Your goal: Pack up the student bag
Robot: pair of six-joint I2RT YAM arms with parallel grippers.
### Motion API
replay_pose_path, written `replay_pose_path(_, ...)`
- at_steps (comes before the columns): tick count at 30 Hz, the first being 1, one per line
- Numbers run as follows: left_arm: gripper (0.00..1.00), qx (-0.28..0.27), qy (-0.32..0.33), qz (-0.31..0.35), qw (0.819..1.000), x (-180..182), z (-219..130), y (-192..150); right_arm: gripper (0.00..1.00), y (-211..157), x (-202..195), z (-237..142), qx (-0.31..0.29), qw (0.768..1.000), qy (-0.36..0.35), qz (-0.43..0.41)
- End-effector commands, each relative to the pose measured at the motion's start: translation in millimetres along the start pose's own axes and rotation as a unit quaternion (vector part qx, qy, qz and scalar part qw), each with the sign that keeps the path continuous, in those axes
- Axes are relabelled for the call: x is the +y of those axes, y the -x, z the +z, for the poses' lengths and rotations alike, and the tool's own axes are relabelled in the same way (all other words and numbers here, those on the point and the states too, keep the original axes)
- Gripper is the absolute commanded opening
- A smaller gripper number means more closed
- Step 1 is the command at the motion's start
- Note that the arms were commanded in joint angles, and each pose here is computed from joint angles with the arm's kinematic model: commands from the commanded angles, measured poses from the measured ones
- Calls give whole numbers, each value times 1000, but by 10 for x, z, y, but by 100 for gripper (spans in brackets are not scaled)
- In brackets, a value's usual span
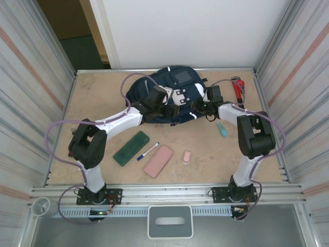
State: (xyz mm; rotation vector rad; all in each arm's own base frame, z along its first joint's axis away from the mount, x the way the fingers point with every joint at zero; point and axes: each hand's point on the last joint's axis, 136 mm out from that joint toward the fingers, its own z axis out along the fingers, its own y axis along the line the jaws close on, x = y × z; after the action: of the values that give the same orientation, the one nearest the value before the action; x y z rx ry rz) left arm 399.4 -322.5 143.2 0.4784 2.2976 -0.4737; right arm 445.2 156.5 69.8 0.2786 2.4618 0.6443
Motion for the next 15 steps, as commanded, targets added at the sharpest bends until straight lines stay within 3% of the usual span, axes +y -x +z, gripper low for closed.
replay_pose_path(1, 70, 34, 53, -12, 998, 225, 6, -163, 27, -484, 286, 58, 54, 997, 48, 22)
replay_pose_path(6, 70, 46, 96, -18, 994, 403, -97, -364, 29, -682, 655, 64, 68, 991, 114, 27)
replay_pose_path(15, 79, 58, 132, -10, 990, 523, 65, -410, 38, -560, 601, -14, 51, 993, 106, 2)
